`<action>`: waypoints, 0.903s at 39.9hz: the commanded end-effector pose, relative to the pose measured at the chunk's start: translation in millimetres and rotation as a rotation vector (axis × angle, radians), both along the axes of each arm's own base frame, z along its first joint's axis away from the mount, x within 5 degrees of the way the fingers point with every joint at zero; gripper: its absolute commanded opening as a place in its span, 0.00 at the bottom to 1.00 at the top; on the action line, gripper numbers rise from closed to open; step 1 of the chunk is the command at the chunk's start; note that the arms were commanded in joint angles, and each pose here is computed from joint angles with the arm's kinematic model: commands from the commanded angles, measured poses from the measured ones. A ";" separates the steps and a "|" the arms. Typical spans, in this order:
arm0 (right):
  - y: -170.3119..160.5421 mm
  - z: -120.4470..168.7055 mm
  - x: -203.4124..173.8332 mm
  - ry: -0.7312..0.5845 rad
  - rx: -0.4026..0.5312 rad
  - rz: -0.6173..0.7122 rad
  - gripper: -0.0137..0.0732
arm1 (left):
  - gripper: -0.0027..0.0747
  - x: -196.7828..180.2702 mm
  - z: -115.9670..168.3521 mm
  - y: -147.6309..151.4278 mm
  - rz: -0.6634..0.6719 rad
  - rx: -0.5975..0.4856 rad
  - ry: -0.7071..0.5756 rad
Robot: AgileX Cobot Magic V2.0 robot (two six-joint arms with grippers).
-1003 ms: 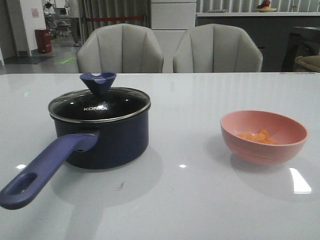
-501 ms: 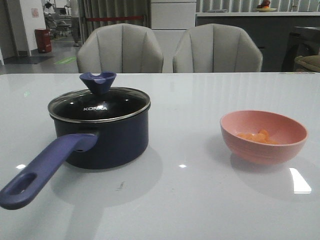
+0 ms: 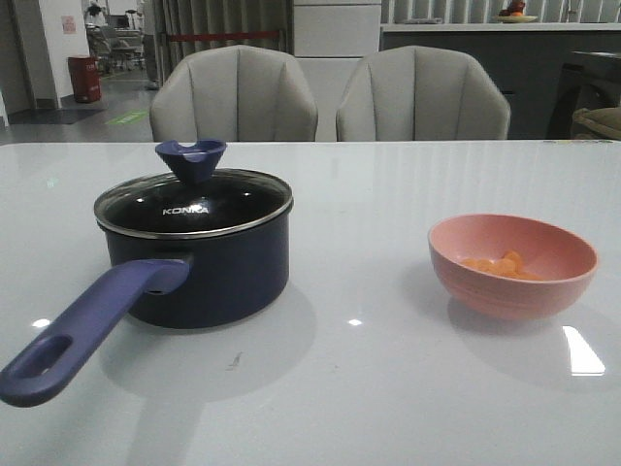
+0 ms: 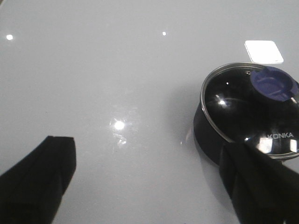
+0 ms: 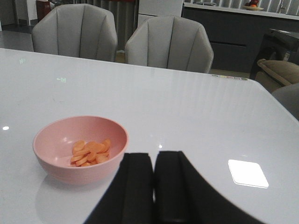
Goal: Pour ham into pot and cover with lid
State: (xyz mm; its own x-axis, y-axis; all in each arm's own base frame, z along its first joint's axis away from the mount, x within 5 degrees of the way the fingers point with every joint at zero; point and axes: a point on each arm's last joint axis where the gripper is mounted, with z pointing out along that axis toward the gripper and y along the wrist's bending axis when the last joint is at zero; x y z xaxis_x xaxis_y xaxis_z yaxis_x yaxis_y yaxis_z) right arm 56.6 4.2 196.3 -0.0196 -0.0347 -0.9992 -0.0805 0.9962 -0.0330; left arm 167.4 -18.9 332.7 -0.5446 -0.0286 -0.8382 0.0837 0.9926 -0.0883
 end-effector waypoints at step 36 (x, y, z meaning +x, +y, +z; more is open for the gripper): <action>0.1 9.2 -1.9 -0.097 -0.006 0.001 0.34 | 0.86 183.7 18.5 -169.0 -0.084 -0.026 0.466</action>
